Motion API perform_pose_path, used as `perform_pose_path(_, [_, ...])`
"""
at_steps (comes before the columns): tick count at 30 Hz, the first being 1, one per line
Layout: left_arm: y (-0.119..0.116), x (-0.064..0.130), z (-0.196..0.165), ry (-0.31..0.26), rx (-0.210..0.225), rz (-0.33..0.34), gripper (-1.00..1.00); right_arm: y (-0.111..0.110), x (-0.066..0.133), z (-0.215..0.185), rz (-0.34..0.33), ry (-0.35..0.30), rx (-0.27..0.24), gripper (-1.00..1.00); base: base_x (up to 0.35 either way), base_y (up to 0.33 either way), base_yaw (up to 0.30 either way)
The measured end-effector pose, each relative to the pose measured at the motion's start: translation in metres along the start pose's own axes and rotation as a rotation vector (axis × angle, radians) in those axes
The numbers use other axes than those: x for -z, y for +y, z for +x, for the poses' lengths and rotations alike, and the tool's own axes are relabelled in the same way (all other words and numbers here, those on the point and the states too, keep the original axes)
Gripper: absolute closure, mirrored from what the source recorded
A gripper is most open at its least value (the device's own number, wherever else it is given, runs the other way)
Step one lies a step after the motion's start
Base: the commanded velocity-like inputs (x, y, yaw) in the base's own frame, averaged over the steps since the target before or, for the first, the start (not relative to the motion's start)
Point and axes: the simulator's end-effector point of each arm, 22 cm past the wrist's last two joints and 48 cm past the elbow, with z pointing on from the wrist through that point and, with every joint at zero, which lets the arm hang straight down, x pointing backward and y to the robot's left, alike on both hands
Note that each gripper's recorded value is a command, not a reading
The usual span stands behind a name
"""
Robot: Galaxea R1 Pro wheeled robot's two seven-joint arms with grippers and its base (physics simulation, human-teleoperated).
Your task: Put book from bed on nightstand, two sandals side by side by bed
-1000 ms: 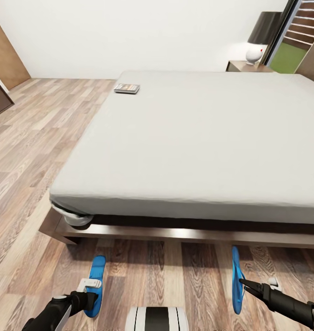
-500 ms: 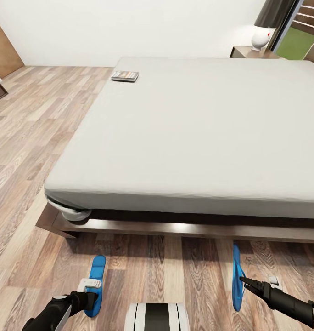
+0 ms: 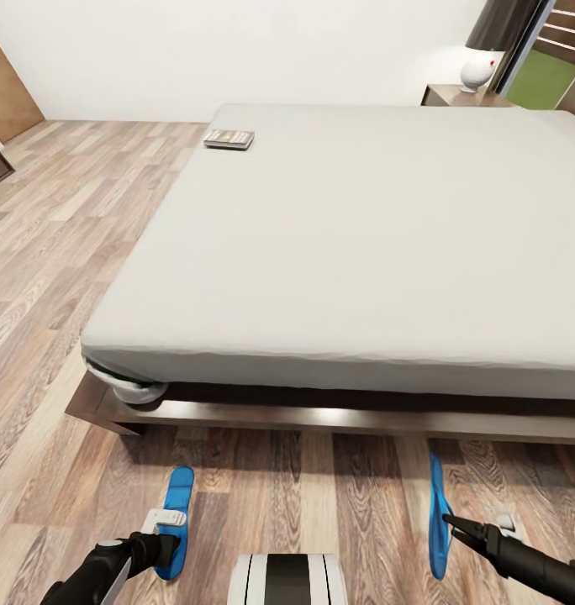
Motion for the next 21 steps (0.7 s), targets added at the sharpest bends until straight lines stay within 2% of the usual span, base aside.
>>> perform_pose_path(15, [0.0,0.0,0.0,-0.001,0.002,0.0,1.0,0.0,0.0,0.0,0.0,-0.001,-0.007,1.0,0.0,0.0,0.0])
perform_pose_path(21, [0.001,-0.007,0.011,0.024,0.005,0.0,1.0,-0.01,-0.002,0.006,0.014,0.012,-0.023,1.0,0.0,0.0,0.0])
